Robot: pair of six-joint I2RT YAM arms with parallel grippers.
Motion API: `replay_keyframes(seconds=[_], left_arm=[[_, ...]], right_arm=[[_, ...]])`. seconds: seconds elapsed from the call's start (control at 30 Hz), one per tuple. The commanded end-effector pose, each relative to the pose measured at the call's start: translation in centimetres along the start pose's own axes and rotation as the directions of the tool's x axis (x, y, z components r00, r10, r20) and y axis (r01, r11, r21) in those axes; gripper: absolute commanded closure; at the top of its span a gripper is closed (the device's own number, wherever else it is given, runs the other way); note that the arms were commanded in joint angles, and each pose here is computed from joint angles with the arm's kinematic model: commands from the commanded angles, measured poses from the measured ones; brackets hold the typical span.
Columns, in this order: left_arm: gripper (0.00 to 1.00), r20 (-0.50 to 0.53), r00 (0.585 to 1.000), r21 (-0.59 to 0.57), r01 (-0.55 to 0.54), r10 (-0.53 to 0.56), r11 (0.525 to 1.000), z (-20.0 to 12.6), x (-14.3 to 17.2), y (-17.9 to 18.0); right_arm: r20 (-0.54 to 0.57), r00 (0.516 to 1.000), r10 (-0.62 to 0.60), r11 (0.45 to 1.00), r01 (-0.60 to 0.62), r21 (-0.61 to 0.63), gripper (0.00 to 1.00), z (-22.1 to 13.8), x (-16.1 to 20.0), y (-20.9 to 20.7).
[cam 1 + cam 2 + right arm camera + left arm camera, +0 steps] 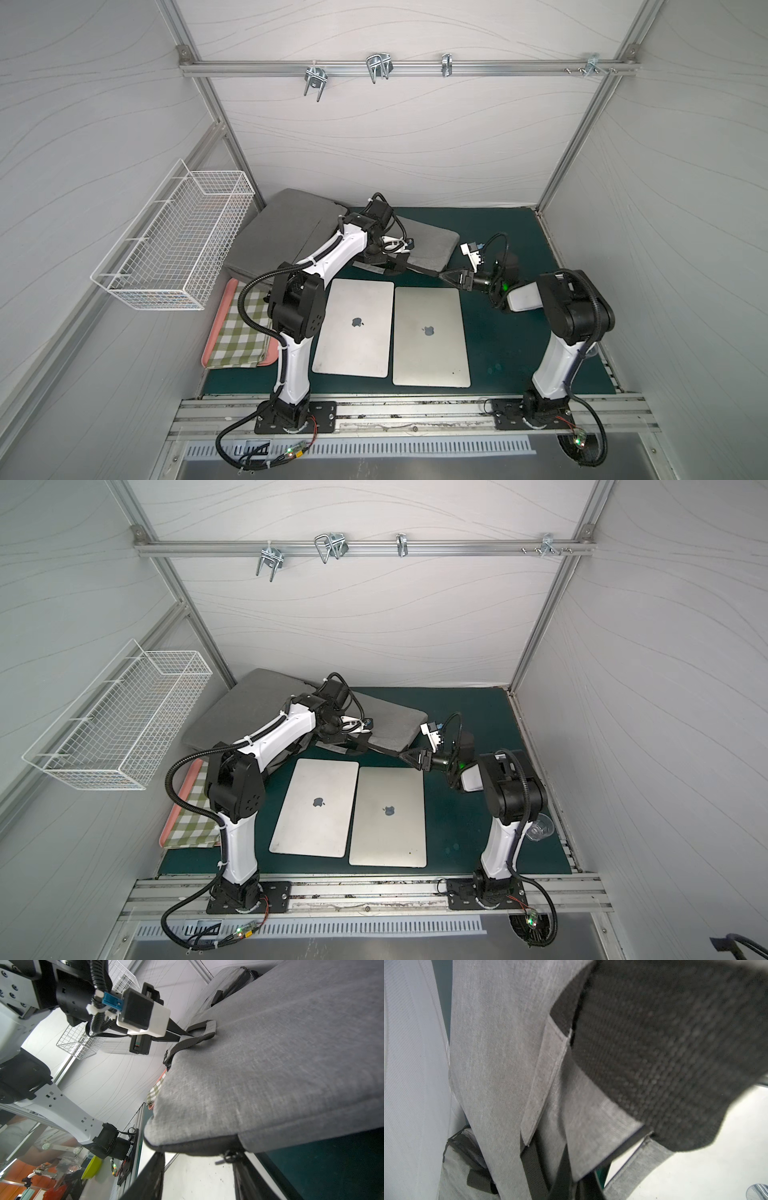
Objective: Open the zippered laptop bag and take out the laptop
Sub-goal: Unzip the zipper on the zippered laptop bag.
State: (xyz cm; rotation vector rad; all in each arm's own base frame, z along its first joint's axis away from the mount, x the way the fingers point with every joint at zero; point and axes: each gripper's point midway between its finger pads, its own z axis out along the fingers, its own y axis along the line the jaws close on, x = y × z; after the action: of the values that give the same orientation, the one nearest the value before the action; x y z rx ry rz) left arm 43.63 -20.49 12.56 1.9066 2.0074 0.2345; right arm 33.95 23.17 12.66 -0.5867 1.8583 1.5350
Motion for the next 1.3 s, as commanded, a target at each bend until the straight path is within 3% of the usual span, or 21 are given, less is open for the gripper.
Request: replay_keyframes(seconds=[0.0,0.3,0.57,0.67,0.93,1.27], left_arm=[[1.0,0.032,0.999,-0.006,0.012,-0.012,1.0,-1.5,-0.4,0.4],[1.0,0.032,0.999,-0.006,0.015,-0.015,1.0,-1.4,-0.4,0.4],[1.0,0.037,0.999,-0.013,0.017,-0.017,1.0,-1.9,-0.4,0.5],[1.0,0.039,0.999,-0.015,0.018,-0.017,1.0,-2.0,-0.5,0.6],[1.0,0.037,0.999,-0.017,0.024,-0.023,1.0,-2.3,-0.4,0.7],[1.0,0.029,0.999,-0.012,0.023,-0.023,1.0,-2.3,-0.3,0.5]], right_arm=[[0.036,0.99,-0.134,0.991,0.135,-0.017,0.49,-0.8,-1.7,2.0],[0.016,0.995,-0.103,0.995,0.103,-0.008,0.53,-0.7,-1.2,1.7],[0.057,0.996,-0.063,0.987,0.053,0.154,0.54,-3.1,-1.1,-1.3],[0.019,0.999,-0.05,0.979,0.045,0.201,0.53,-3.3,-0.1,-1.8],[0.002,0.998,-0.063,0.986,0.062,0.152,0.52,-2.1,0.0,-1.2],[0.062,0.994,0.086,0.98,-0.096,0.174,0.63,-0.4,-1.3,-3.2]])
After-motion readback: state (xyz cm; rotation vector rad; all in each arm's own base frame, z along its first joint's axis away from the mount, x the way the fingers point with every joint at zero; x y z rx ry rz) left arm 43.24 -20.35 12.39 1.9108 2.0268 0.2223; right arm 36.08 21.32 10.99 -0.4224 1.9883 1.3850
